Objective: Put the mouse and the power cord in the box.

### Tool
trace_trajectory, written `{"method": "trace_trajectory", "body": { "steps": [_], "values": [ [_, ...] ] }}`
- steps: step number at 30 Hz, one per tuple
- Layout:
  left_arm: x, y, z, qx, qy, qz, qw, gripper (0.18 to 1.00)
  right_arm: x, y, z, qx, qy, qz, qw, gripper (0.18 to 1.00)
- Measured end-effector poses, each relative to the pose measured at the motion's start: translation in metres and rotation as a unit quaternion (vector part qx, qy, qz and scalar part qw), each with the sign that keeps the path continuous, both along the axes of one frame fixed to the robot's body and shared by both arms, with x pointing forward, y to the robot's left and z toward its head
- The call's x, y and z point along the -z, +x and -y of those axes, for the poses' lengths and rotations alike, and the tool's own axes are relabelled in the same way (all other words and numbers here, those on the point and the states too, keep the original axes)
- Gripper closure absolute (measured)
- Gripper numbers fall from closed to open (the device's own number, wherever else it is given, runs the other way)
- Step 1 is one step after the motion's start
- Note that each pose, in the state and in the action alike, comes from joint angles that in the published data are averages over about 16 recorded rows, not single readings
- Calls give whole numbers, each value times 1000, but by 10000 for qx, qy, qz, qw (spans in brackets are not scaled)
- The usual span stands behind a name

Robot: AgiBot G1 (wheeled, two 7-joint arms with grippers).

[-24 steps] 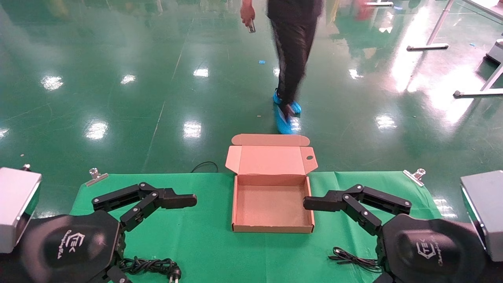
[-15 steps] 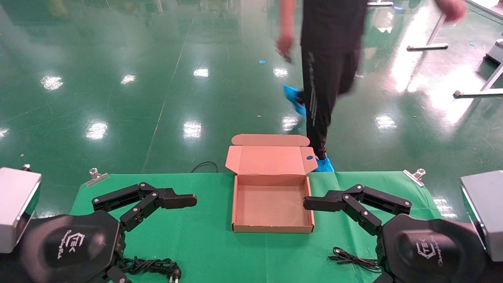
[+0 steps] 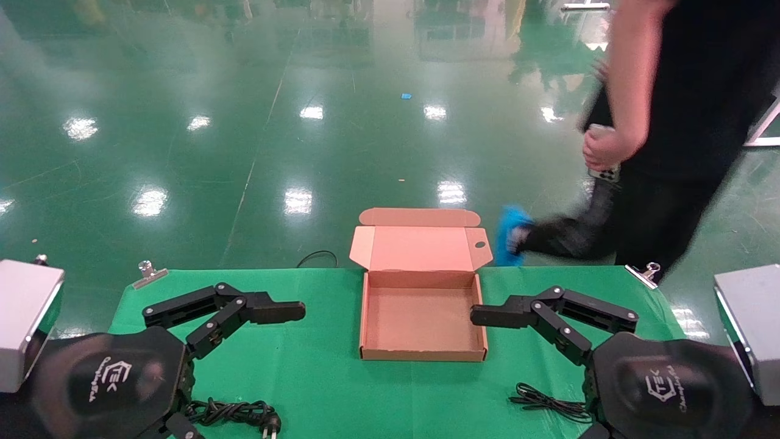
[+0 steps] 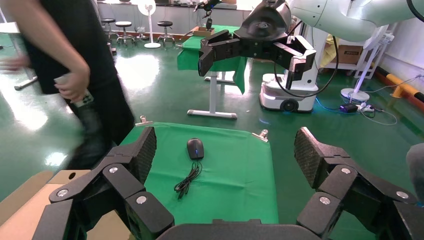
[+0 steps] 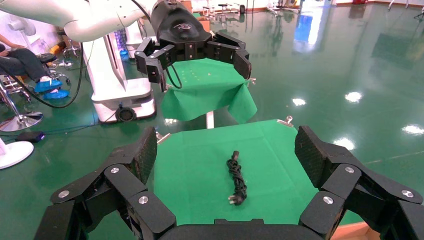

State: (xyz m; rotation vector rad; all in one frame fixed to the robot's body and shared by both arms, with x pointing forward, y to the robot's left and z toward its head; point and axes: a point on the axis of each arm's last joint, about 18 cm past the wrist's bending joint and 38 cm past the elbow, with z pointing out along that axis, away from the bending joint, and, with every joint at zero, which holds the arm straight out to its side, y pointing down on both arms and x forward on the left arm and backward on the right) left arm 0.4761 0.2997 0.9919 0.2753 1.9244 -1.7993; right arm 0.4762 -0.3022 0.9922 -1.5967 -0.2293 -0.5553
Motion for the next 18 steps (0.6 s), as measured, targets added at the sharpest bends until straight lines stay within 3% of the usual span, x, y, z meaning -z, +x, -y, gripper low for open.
{"method": "trace_trajectory", "body": {
  "steps": [18],
  "values": [
    [0,0,0,0,0,0,10000,184,0,0,0,-1,0,0,10000,178]
  ]
}}
